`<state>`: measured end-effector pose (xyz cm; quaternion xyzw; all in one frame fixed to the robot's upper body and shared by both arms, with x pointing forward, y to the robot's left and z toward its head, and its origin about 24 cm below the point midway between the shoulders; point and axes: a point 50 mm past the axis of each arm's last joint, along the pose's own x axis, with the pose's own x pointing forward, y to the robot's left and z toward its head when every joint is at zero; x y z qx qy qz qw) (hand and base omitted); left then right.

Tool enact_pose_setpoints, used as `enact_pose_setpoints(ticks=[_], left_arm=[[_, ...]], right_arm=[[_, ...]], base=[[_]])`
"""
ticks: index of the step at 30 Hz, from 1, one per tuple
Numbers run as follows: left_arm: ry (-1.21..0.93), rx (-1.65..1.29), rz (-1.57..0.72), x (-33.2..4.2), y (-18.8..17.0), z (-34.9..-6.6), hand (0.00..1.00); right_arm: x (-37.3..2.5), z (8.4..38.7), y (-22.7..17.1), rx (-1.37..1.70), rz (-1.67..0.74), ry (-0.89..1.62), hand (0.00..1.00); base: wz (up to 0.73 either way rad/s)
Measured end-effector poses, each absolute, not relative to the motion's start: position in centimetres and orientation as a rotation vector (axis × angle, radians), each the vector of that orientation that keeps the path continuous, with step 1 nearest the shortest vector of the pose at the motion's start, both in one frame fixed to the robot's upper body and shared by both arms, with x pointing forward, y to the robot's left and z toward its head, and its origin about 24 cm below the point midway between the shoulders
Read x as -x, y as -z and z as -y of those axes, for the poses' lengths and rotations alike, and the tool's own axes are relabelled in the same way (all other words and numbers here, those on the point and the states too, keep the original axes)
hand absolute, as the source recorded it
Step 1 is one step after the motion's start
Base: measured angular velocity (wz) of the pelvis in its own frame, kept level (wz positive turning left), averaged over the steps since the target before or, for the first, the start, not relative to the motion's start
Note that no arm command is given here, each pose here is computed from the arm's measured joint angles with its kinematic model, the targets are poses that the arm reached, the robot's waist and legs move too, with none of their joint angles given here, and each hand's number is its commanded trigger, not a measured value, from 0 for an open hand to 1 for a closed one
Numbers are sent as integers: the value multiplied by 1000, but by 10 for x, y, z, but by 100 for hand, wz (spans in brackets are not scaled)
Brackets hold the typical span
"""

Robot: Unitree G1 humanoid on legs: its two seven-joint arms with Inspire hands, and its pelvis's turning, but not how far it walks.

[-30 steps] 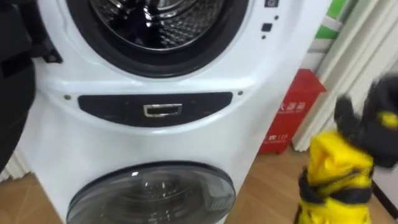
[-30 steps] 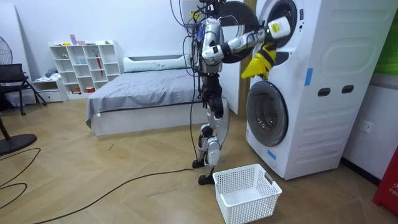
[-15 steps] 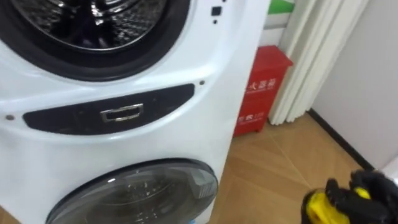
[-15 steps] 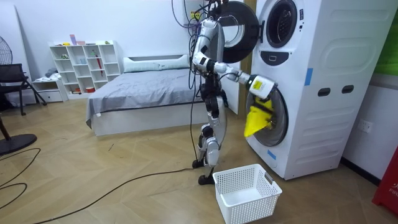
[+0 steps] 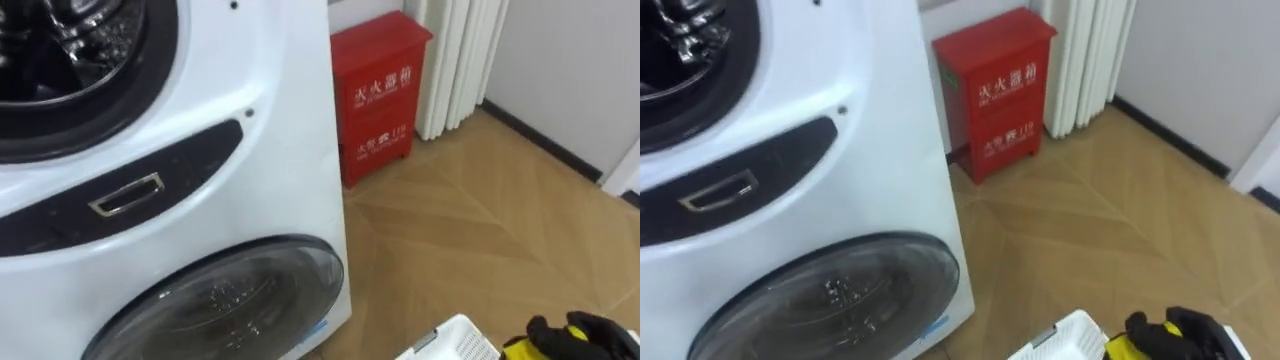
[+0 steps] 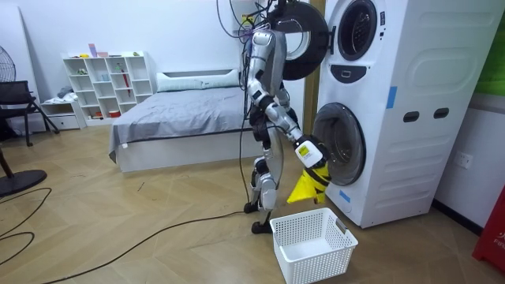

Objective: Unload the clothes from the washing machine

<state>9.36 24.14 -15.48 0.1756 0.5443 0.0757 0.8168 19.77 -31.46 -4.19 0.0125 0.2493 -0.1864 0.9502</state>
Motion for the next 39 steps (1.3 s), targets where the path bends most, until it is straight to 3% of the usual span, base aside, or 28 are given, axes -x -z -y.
enact_pose_setpoints(ticks=[12, 13, 14, 15, 16, 39], left_arm=[[-125, -316, -1142, -104, 155, -229, 0], [-121, -313, -1138, -106, 155, -227, 0], [-116, -314, -1135, -108, 155, -226, 0], [-111, -308, -1130, -109, 155, -223, 0], [-106, -304, -1126, -111, 155, -221, 0], [-89, -281, -1069, -120, 153, -213, 0]], right_arm=[[-222, 313, 38, -100, -444, 493, 100], [-223, 314, 40, -104, -455, 508, 93], [-222, 315, 41, -107, -458, 514, 53], [-222, 315, 41, -112, -460, 528, 37], [-222, 316, 41, -111, -454, 535, 0], [-204, 308, 63, -146, -516, 561, 0]], base=[[8], [4], [0], [-5], [-8], [2]])
